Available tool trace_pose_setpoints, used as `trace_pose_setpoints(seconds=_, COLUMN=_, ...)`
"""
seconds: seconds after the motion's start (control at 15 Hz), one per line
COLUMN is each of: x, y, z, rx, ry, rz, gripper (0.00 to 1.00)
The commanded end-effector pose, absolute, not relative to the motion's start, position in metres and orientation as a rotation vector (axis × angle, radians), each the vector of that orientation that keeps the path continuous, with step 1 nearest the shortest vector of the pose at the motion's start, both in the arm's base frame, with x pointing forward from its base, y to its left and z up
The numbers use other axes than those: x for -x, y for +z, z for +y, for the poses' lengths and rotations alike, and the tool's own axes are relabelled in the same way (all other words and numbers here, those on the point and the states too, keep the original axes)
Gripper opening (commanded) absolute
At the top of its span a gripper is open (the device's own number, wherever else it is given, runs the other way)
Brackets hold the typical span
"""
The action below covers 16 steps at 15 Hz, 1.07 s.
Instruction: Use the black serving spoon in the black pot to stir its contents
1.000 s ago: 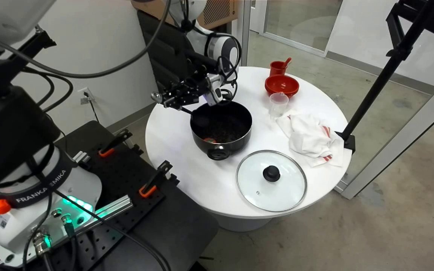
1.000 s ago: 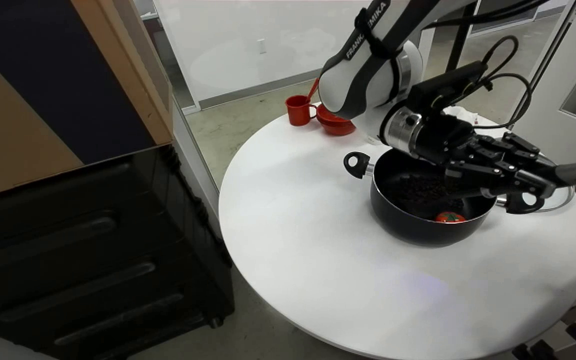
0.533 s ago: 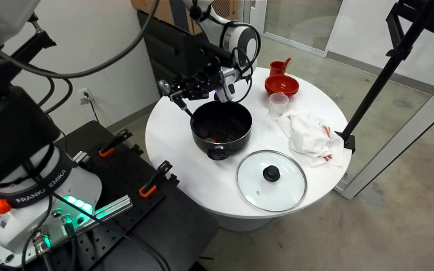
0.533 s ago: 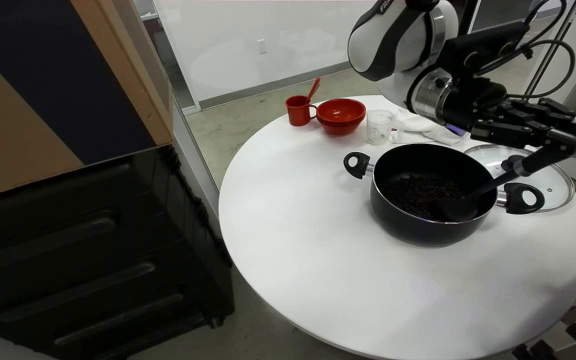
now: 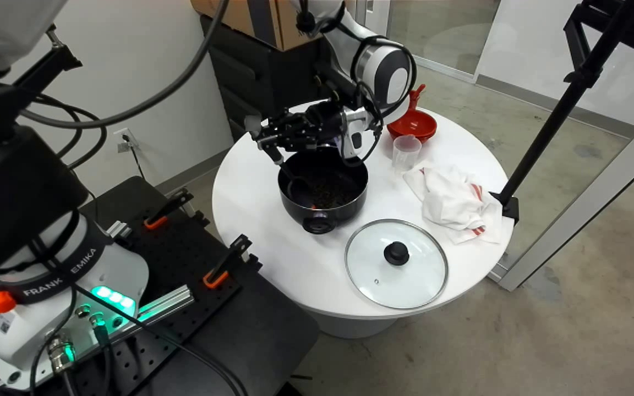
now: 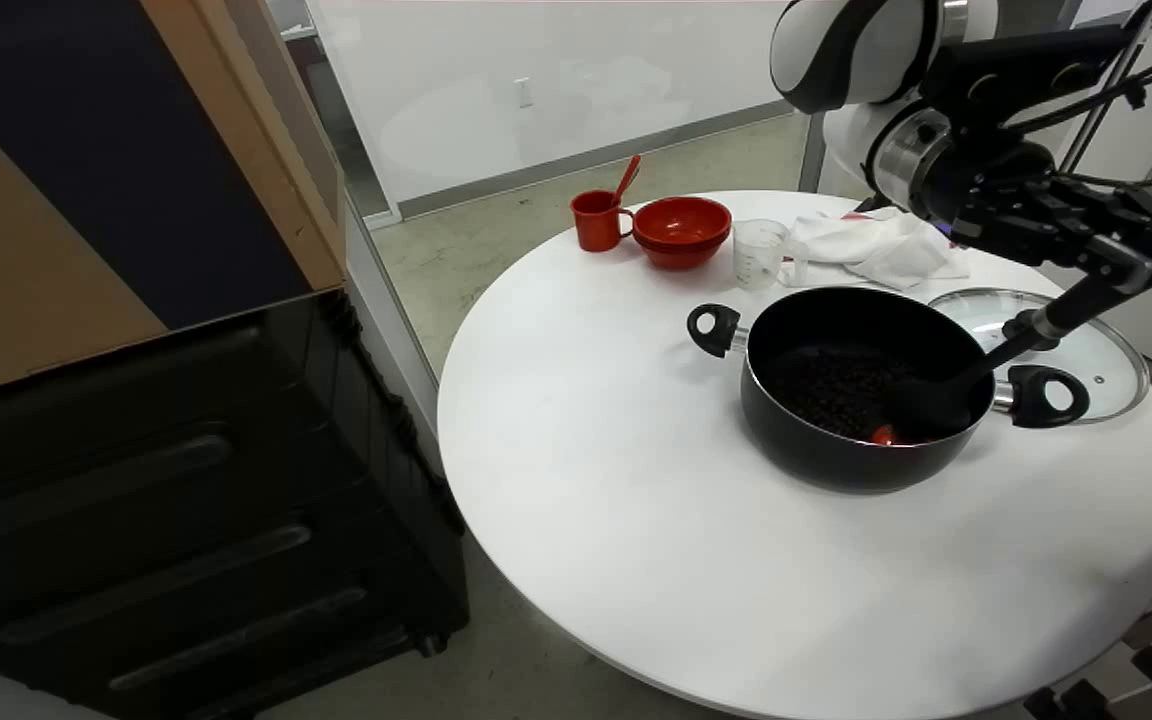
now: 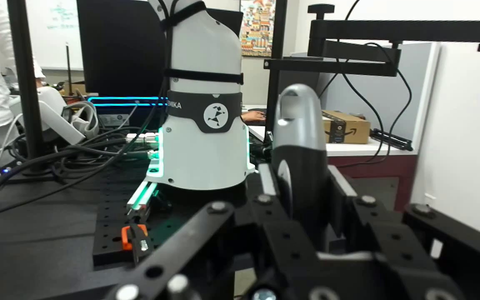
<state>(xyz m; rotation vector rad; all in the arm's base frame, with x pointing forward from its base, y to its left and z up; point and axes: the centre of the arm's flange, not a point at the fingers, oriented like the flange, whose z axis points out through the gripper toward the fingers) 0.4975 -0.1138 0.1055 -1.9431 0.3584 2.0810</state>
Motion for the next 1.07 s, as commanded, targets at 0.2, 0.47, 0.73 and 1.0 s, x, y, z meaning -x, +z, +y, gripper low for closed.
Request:
trace_pose_setpoints(seconds=0.2, x=-0.516, y=0.064, z=-0.161, rx=1.987, ry=1.933, rz=0.457, gripper=0.08)
trace_pose_setpoints(seconds=0.47, x=-0.521, y=0.031, z=-0.179, rx=2.015, ry=1.889, rz=0.544, gripper=0.08)
trace_pose_setpoints(seconds=0.73, x=-0.527, y=0.022, z=-0.165, rx=2.014, ry=1.875, rz=0.505, gripper=0.08)
trace_pose_setpoints(seconds=1.0, x=-0.534, y=0.024, z=-0.128, rx=2.027, ry=1.877, rz=0.407, gripper=0.08)
